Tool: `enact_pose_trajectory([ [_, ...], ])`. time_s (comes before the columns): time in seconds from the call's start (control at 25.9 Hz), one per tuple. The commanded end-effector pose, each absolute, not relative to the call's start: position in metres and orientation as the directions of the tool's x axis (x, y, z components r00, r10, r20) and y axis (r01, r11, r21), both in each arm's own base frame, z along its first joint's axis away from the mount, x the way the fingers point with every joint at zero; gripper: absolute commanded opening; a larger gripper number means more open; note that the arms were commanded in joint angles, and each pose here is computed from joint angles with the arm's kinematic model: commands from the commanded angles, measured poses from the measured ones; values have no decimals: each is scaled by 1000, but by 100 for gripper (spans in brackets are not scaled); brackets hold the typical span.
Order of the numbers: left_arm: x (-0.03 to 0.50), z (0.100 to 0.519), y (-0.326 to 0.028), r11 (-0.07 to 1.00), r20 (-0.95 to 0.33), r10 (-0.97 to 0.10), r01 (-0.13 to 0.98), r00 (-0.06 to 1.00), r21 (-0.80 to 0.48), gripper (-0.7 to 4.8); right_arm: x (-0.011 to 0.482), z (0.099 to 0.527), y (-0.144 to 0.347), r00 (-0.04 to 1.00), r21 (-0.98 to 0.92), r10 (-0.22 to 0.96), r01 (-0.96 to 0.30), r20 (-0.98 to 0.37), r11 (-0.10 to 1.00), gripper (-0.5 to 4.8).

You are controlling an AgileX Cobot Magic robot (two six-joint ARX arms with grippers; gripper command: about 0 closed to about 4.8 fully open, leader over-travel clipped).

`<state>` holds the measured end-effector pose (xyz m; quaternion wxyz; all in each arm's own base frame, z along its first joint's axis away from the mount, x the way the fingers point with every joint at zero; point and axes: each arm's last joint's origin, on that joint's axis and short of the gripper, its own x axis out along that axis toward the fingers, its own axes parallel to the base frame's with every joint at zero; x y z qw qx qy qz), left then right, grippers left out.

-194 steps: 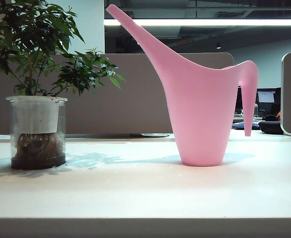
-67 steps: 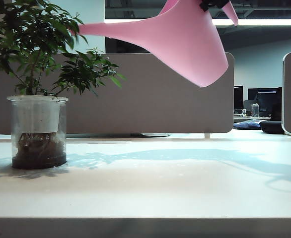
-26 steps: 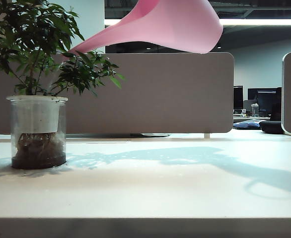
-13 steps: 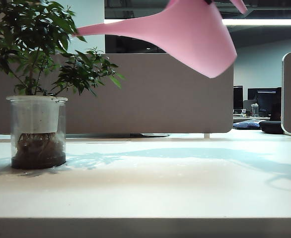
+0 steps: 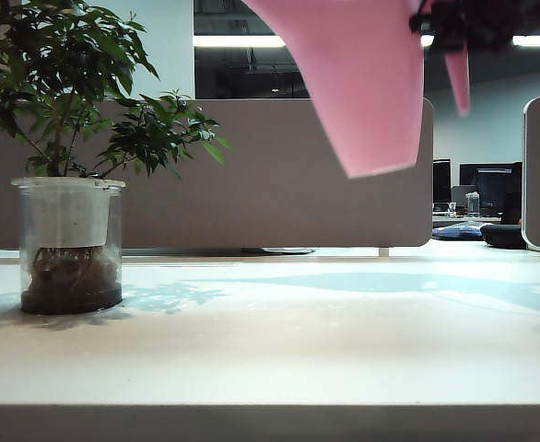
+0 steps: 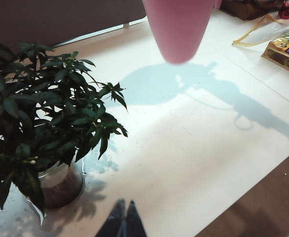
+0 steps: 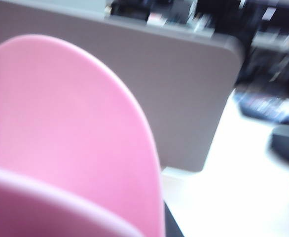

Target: Pick up the watering can from the table, water the potted plant, and put the can back.

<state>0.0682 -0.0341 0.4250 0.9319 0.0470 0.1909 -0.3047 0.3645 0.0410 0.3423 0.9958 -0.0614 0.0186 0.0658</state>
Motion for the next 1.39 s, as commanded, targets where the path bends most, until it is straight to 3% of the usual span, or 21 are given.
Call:
enact_pose_trajectory([
  [0.04,68,427,-34,810,-370,-553,586,747,-28,-5,367,319,42,980,6,193,-193,-54,981,85],
  [0.43,67,426,-34,811,-381,-550,585,743,-30,-5,353,230,38,992,30,123,-123,-24,992,85],
  [0.7,67,425,-34,812,-389,-548,583,741,-32,-5,358,206,40,989,62,129,-125,-75,990,86],
  [0.89,67,425,-33,815,-389,-542,579,744,-29,-5,359,202,39,987,50,126,-121,-103,991,218],
  [1.39,67,425,-33,815,-389,-543,579,744,-30,-5,345,206,36,951,16,120,-120,-284,993,249],
])
